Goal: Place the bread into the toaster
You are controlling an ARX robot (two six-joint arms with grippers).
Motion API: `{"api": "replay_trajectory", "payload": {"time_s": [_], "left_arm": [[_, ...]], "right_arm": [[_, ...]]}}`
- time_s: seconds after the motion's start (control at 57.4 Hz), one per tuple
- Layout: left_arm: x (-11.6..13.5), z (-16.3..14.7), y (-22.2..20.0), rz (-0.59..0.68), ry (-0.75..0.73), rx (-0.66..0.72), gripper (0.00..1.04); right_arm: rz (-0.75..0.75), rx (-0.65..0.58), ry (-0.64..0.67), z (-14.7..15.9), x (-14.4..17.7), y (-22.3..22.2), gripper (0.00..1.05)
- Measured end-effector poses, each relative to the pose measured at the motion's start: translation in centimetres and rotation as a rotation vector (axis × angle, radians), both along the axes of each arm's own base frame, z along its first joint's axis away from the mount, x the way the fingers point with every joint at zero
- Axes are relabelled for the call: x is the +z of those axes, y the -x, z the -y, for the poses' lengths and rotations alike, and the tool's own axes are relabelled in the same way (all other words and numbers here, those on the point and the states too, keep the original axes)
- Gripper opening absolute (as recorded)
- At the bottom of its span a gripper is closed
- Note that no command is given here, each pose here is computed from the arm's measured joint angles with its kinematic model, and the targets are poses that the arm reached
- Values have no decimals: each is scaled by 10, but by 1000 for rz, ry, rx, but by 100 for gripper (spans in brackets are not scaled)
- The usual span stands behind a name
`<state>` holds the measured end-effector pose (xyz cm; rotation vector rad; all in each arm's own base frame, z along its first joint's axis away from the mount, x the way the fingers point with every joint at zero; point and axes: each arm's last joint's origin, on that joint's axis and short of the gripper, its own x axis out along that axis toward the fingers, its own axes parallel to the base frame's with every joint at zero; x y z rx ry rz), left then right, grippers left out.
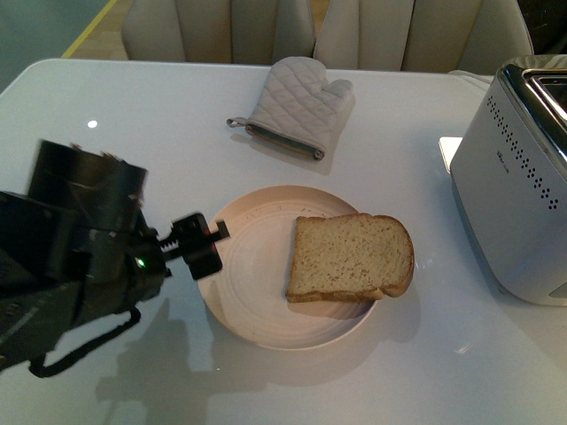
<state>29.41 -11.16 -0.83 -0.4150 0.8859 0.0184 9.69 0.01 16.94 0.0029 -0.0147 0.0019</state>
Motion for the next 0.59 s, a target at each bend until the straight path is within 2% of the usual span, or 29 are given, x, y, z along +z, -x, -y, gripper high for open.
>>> {"api": "replay_trajectory", "payload": {"time_s": [0.192, 0.383, 0.593], "left_arm": [[53, -21, 3, 162, 56, 65, 98], [105, -45, 27, 308, 129, 88, 97], [160, -87, 67, 462, 172, 175, 97]], "right_arm": [[0, 0, 0, 0, 0, 0, 96], [0, 0, 0, 0, 0, 0, 96], [0, 0, 0, 0, 0, 0, 96]]}}
